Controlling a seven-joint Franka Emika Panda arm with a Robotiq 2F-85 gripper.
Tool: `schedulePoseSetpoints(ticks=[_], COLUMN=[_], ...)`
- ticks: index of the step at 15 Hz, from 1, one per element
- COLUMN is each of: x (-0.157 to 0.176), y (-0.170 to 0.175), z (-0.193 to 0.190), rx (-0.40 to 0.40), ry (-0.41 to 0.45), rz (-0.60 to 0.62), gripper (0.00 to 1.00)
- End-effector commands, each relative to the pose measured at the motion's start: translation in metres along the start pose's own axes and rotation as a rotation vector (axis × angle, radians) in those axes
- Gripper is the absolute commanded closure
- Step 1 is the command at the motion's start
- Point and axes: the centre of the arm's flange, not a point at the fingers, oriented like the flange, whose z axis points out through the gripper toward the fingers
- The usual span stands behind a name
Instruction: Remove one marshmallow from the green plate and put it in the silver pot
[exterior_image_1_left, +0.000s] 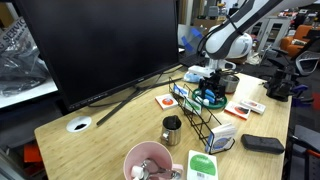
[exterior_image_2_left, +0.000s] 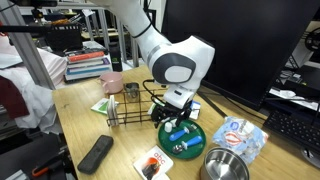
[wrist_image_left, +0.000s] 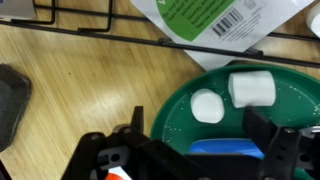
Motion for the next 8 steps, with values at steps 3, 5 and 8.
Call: schedulePoseSetpoints(ticks=[3,5,8], x=[-0.0063,-0.0089,-0.012], y=[-0.0002,-0.0001,0.0003], z=[0.0036,0.0055,0.0065], rx=[0.059,0.067,0.085], ry=[-0.015,-0.011,-0.007], rz=[0.047,0.049,0.051], gripper=[0.0,0.0,0.14])
